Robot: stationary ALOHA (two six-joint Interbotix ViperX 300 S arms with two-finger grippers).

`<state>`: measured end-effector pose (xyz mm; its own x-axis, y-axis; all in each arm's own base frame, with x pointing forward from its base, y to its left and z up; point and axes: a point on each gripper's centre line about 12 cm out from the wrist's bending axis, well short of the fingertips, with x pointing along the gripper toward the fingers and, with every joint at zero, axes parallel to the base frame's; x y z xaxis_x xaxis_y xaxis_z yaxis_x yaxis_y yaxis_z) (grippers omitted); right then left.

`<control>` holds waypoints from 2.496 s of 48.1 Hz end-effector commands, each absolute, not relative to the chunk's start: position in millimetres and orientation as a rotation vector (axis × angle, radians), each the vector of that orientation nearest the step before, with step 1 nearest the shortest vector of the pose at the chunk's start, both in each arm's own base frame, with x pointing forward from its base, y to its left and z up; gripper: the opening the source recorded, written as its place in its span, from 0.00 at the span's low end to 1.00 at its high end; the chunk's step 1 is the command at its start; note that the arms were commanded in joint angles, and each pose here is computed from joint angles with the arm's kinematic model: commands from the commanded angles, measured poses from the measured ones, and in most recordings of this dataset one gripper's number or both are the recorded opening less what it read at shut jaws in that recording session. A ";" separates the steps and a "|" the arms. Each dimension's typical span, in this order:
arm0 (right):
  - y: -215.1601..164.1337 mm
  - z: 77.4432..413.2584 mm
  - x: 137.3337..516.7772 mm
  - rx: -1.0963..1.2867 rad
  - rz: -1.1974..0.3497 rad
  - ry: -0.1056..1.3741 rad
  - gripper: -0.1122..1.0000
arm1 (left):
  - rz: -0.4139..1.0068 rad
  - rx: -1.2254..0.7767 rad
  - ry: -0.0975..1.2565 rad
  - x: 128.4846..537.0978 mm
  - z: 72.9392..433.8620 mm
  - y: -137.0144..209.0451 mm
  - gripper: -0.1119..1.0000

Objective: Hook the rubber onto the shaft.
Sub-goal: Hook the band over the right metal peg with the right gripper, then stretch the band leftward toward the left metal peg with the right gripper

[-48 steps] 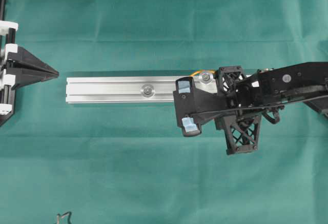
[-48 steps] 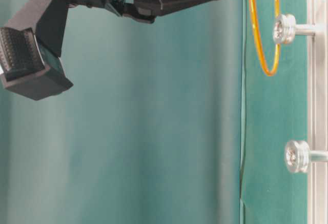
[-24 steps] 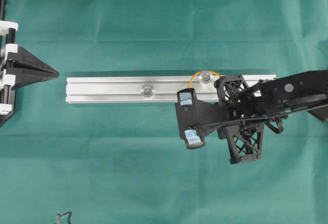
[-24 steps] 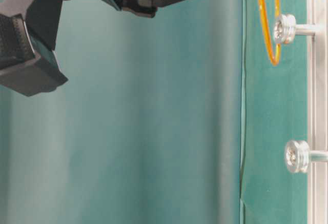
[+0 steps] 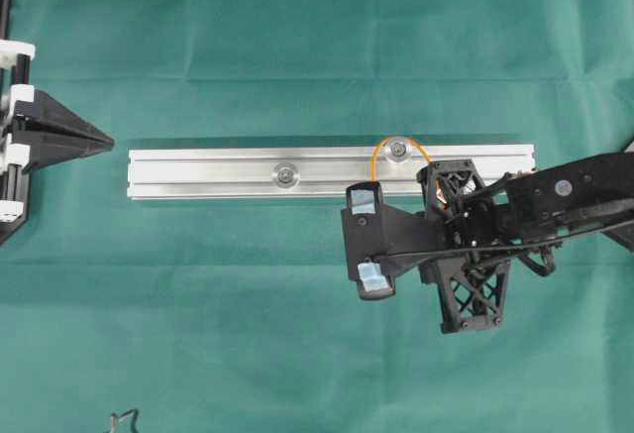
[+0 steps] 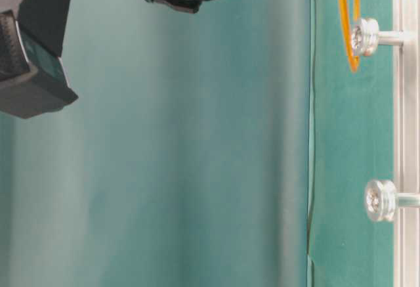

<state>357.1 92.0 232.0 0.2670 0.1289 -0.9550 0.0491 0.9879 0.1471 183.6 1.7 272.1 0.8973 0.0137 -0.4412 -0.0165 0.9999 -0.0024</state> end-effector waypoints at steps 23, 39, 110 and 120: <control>98.0 239.8 371.4 0.284 0.011 1.167 0.17 | 0.018 -0.007 0.435 186.5 281.2 2.1 0.10; 90.8 238.8 383.6 0.558 -0.179 1.100 0.17 | 0.016 -0.005 0.437 186.7 280.9 1.8 0.10; 56.0 252.9 431.9 0.888 -0.339 0.884 0.17 | 0.017 -0.005 0.437 186.4 280.6 2.1 0.10; 39.9 251.8 439.0 0.907 -0.370 0.865 0.17 | 0.016 -0.005 0.438 186.3 279.9 1.8 0.10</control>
<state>433.7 44.3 236.8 0.5793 0.0700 -0.8121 0.6313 0.5917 0.5014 183.6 1.8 272.1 0.8973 0.0143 -0.4412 -0.0164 0.9999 -0.0009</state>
